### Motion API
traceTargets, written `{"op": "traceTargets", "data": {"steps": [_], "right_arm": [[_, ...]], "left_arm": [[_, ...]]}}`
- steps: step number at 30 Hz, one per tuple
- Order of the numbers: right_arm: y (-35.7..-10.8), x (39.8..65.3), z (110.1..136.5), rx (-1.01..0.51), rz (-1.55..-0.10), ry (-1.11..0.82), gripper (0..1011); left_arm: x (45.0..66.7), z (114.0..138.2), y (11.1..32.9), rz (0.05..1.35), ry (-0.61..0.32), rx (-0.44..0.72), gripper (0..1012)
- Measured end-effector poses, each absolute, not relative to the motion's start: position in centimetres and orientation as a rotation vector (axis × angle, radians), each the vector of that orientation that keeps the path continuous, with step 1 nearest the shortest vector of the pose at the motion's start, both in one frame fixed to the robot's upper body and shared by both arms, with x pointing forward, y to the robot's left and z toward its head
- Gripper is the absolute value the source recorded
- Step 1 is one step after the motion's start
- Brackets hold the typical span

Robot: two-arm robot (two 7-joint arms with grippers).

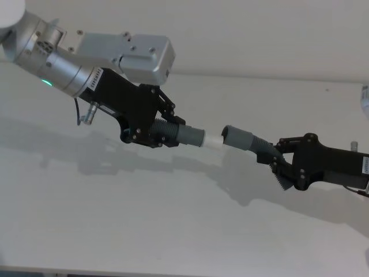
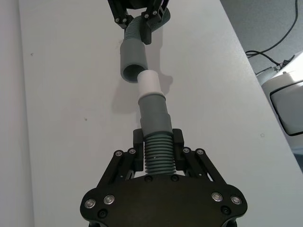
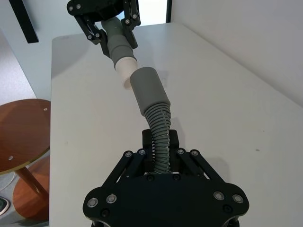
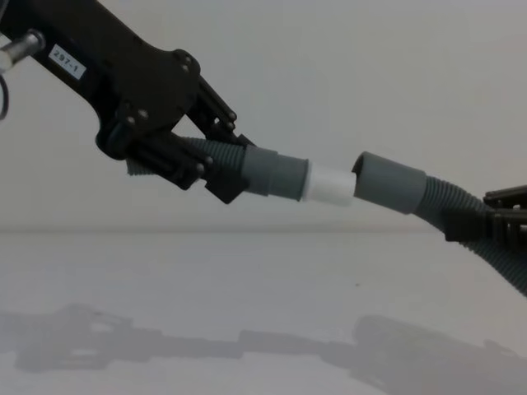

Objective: Use both hands to pick up one end of the pipe from the table, align the ends, and insert them.

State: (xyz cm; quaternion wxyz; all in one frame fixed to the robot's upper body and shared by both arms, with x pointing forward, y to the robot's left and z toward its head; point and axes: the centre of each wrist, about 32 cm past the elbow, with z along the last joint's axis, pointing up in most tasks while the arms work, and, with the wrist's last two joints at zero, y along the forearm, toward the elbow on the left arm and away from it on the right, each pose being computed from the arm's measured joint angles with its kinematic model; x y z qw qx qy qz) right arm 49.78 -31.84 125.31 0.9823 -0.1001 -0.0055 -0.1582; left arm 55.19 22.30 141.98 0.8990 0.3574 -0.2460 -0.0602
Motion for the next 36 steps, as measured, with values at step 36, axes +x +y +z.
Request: {"op": "traceTargets", "data": {"steps": [36], "right_arm": [[-31.83,49.78,125.31,-0.201,-0.318,-0.011,177]], "left_arm": [[55.45,141.83,22.38,-0.072,-0.530,0.723,339]]}}
